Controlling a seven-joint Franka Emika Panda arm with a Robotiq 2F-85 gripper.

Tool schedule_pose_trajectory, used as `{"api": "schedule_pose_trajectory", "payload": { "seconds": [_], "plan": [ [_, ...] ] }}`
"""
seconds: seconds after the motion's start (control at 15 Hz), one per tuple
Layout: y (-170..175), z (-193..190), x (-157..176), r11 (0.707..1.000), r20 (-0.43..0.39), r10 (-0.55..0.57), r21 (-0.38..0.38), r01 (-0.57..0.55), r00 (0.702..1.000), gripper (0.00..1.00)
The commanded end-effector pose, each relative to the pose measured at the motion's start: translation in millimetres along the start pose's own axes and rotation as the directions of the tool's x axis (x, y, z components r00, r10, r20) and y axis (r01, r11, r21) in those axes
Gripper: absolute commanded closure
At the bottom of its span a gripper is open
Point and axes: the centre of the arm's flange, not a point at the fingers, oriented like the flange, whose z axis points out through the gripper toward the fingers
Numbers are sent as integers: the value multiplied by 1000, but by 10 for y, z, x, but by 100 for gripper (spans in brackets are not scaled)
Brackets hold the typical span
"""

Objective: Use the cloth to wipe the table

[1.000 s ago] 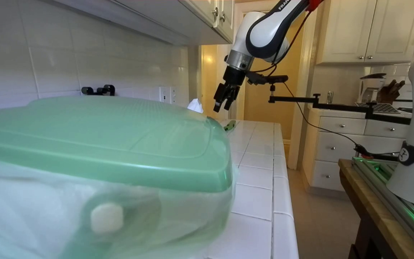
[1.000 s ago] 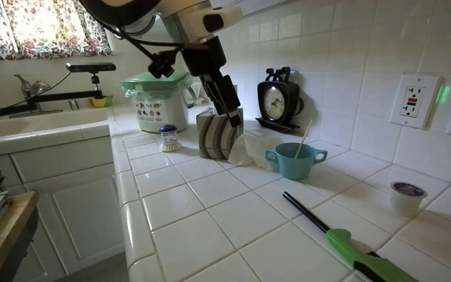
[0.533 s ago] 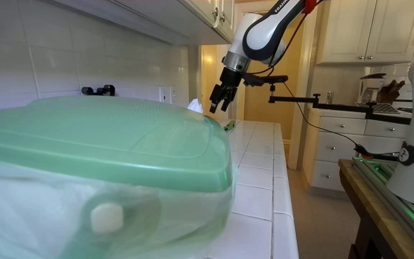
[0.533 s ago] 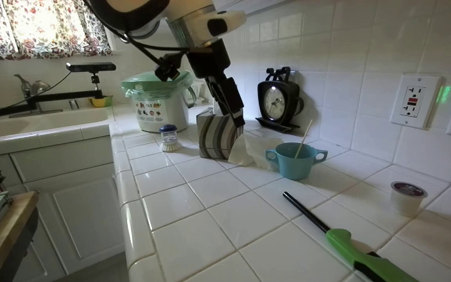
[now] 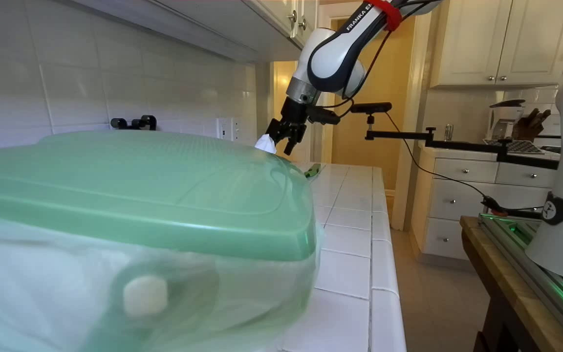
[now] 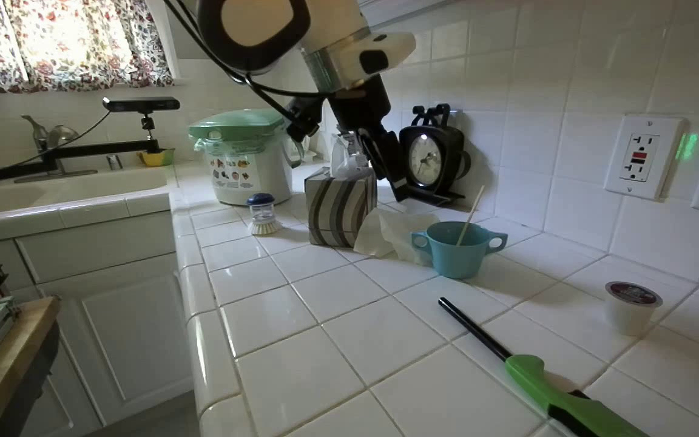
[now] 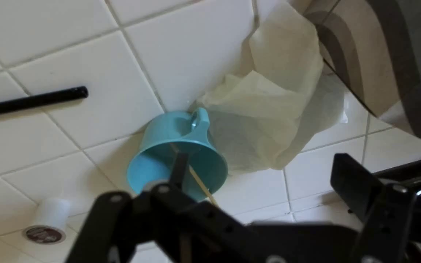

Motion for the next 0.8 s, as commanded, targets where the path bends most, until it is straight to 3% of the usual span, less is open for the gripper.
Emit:
{"api": "schedule_pose_trajectory", "payload": {
  "seconds": [0.0, 0.2, 0.73],
  "plan": [
    [-29, 248, 242, 998, 17, 52, 31, -53, 998, 0],
    [-110, 361, 312, 998, 33, 60, 35, -61, 998, 0],
    [-257, 672, 214, 999, 192, 45, 9, -47, 980, 0]
  ]
}}
